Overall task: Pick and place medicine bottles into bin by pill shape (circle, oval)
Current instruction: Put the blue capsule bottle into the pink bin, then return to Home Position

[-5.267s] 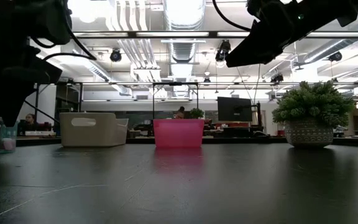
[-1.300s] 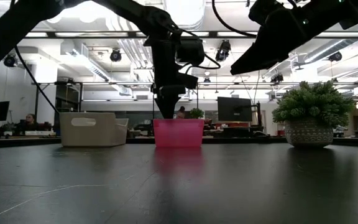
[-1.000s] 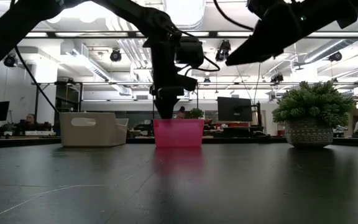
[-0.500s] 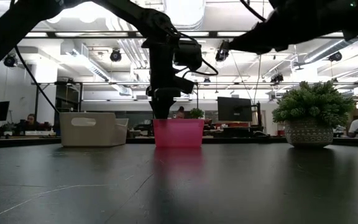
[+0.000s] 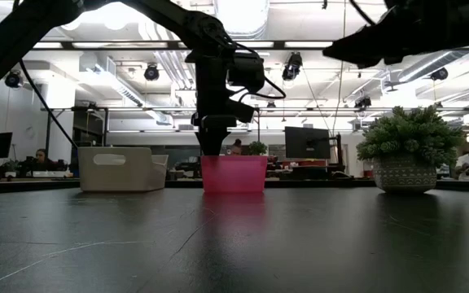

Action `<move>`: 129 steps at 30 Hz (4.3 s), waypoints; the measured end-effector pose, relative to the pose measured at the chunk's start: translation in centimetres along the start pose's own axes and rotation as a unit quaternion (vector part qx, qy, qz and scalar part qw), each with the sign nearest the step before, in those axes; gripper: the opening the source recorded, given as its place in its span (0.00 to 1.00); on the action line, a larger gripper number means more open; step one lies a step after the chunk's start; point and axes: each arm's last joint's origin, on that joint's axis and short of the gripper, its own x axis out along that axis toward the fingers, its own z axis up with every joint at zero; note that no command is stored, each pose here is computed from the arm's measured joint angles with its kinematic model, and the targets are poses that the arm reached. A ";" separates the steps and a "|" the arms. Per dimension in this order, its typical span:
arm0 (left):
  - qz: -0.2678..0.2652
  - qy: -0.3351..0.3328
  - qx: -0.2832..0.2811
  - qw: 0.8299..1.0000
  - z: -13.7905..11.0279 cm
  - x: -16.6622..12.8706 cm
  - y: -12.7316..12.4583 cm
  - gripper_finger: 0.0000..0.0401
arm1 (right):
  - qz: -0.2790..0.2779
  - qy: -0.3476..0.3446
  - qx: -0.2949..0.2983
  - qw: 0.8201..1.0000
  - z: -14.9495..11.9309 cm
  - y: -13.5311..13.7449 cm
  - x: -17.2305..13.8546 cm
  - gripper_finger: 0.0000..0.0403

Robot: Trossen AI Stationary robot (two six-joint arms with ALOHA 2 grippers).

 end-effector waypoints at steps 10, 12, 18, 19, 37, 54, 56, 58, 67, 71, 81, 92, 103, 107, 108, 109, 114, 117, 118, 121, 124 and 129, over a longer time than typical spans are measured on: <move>0.000 -0.001 0.000 1.000 0.0 0.0 0.0 0.24 | -0.007 -0.027 0.004 1.000 0.2 -0.3 -1.5 0.55; 0.000 -0.001 0.000 1.000 0.0 0.0 0.0 0.24 | -0.008 -0.028 -0.001 1.000 0.1 -0.3 -1.6 0.55; 0.000 -0.001 0.000 1.000 0.0 0.0 0.0 0.24 | -0.013 -0.047 -0.004 0.999 0.1 -0.5 -2.6 0.55; 0.000 -0.001 0.000 1.000 0.0 0.0 0.0 0.24 | -0.014 -0.050 -0.004 0.999 0.1 -0.6 -2.8 0.55; 0.000 0.001 -0.012 1.000 0.0 0.0 0.0 0.36 | -0.013 -0.046 -0.001 0.999 0.1 -0.7 -3.6 0.55; 0.001 0.001 -0.005 1.000 0.1 -2.2 -0.1 0.45 | -0.013 -0.045 0.002 0.999 0.1 -0.7 -3.6 0.55; 0.000 -0.007 0.000 1.000 0.0 -3.2 -0.4 0.45 | -0.013 -0.045 0.003 0.999 0.1 -0.7 -3.6 0.55; -0.001 -0.028 0.003 1.000 -0.1 -4.6 -0.8 0.45 | -0.012 -0.045 0.003 0.999 0.1 -0.7 -3.6 0.55; -0.006 -0.144 0.045 0.989 -2.0 -10.5 -5.0 0.45 | -0.012 -0.044 0.000 0.999 0.0 -0.7 -3.6 0.55; -0.020 -0.199 0.074 0.977 -3.4 -12.0 -7.4 0.45 | -0.012 -0.042 0.001 0.999 0.0 -0.7 -3.6 0.55; -0.068 -0.350 0.114 0.927 -9.4 -13.4 -10.8 0.30 | -0.011 -0.039 -0.001 0.999 -0.1 -0.7 -3.6 0.55; -0.102 -0.454 0.091 0.880 -17.0 -13.1 -8.7 0.01 | -0.013 -0.045 -0.004 0.999 0.1 -0.7 -3.6 0.55; -0.128 -0.522 0.078 0.840 -22.3 -13.0 -6.9 0.00 | -0.014 -0.046 -0.006 0.999 0.1 -0.7 -3.6 0.36; -0.131 -0.537 0.074 0.830 -23.6 -12.7 -6.5 0.00 | -0.014 -0.045 -0.013 0.999 0.1 -0.7 -3.6 0.22; -0.132 -0.540 0.073 0.828 -23.9 -12.7 -6.4 0.00 | -0.014 -0.045 -0.014 0.999 0.1 -0.7 -3.6 0.18; -0.135 -0.541 0.071 0.827 -24.3 -12.6 -6.3 0.00 | -0.014 -0.045 -0.016 0.999 0.1 -0.7 -3.6 0.15; -0.154 -0.556 0.066 0.814 -25.5 -12.6 -5.9 0.00 | -0.014 -0.043 -0.027 0.999 0.0 -0.7 -3.6 0.04; -0.159 -0.558 0.058 0.812 -26.3 -12.1 -5.7 0.00 | -0.014 -0.044 -0.030 0.998 0.1 -0.7 -3.7 0.02; -0.162 -0.559 0.054 0.811 -26.5 -12.1 -5.7 0.00 | -0.015 -0.045 -0.031 0.998 0.1 -0.8 -3.7 0.02; -0.164 -0.565 0.050 0.807 -27.0 -11.9 -5.5 0.00 | -0.016 -0.049 -0.036 0.998 0.2 -0.8 -4.0 0.02; -0.165 -0.568 0.048 0.805 -27.4 -11.6 -5.4 0.00 | -0.016 -0.048 -0.037 0.998 0.2 -0.9 -4.4 0.02; -0.169 -0.572 0.042 0.802 -27.9 -11.3 -5.3 0.00 | -0.019 -0.057 -0.034 0.998 0.5 -1.2 -5.3 0.02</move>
